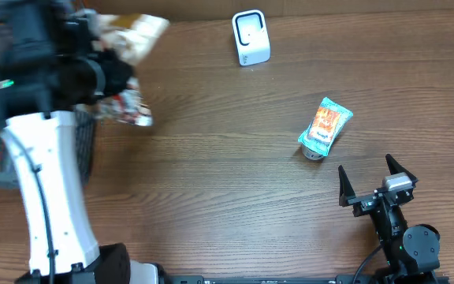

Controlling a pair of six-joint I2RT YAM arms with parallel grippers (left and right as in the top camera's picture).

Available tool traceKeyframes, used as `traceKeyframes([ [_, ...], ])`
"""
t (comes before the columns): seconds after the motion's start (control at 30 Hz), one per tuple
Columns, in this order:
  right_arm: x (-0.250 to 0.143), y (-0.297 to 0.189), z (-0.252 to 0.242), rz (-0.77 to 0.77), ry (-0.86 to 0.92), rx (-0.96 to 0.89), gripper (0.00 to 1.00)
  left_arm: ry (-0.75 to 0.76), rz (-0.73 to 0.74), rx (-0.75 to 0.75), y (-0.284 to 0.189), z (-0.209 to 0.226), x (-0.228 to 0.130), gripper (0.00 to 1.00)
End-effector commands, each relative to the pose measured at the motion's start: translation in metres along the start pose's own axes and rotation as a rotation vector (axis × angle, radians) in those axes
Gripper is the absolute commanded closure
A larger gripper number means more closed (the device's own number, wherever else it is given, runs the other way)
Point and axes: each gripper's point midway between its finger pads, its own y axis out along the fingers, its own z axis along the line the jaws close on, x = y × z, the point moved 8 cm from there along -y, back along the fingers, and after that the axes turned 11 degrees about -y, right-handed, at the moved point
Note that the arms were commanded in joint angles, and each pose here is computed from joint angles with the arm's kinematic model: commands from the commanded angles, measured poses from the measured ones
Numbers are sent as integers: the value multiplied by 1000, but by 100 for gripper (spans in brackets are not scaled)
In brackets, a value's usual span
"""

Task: Scan the item barcode
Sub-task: 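Lift the bread bag out and carry it toward the table center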

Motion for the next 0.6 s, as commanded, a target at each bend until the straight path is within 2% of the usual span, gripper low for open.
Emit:
traceKeyframes([
  [0.0,-3,1,1,2,-5,5,0,50,60,62,33,-16,-22,96],
  [0.23,-3,1,1,2,-5,5,0,90,188,112,103,-37,-77,96],
  [0.57,-3,1,1,2,-5,5,0,174,285,66,178,-58,-168,96],
])
